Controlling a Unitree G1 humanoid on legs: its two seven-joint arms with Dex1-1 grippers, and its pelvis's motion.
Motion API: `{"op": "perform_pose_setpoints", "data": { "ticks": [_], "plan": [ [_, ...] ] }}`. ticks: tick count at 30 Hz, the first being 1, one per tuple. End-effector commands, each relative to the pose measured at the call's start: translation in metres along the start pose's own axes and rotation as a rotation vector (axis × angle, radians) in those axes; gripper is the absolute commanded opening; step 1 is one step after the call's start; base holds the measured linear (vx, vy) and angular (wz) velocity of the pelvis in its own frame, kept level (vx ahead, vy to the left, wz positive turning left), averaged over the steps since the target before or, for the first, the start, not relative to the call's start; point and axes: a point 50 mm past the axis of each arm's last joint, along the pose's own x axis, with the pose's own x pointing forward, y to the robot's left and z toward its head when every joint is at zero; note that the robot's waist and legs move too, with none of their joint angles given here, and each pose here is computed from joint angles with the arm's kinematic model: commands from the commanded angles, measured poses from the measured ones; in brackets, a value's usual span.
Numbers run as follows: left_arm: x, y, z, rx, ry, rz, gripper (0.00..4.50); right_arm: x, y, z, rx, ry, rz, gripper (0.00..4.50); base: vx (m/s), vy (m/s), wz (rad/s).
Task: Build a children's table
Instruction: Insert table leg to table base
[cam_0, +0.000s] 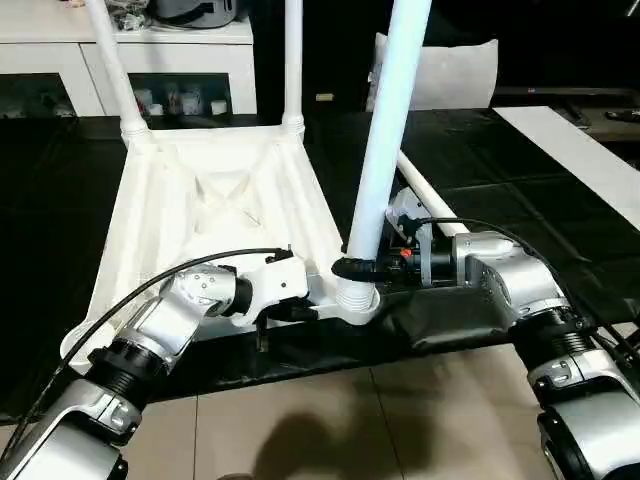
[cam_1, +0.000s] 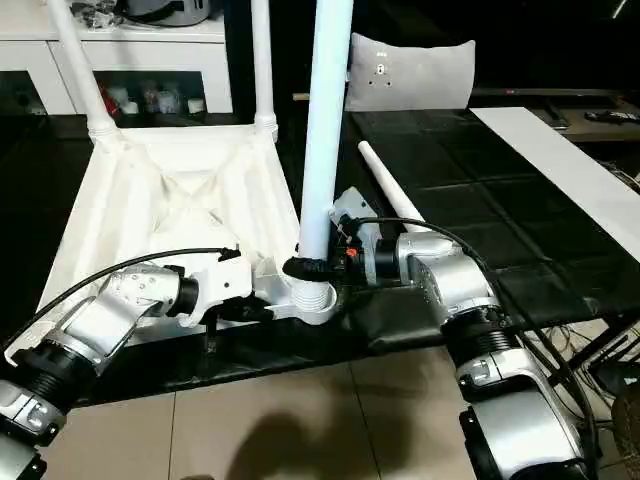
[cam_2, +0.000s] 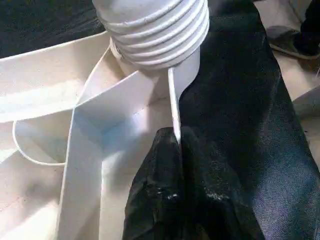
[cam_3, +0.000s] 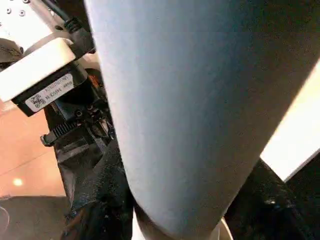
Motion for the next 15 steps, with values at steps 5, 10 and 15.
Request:
{"op": "perform_pose_setpoints", "data": {
  "ticks": [5,10,15],
  "plan": [
    [0.0052,-0.0065,-0.0062,0.032,0.059,-0.070,0.00,-0.0047,-0.0052,-0.0064,0.020,0.060,-0.018,1.87,0.000,0.000,0.00],
    [0.0045,-0.0063,-0.0062,0.032,0.054,-0.073,0.00,-0.0058,-0.0070,-0.0050,0.022,0.057,-0.023,1.87,0.000,0.000,0.00],
    [0.0046,-0.0060,-0.0062,0.034,0.053,-0.073,0.00,-0.0045,-0.0067,-0.0048,0.025,0.056,-0.013,1.87,0.000,0.000,0.00]
  ]
}}
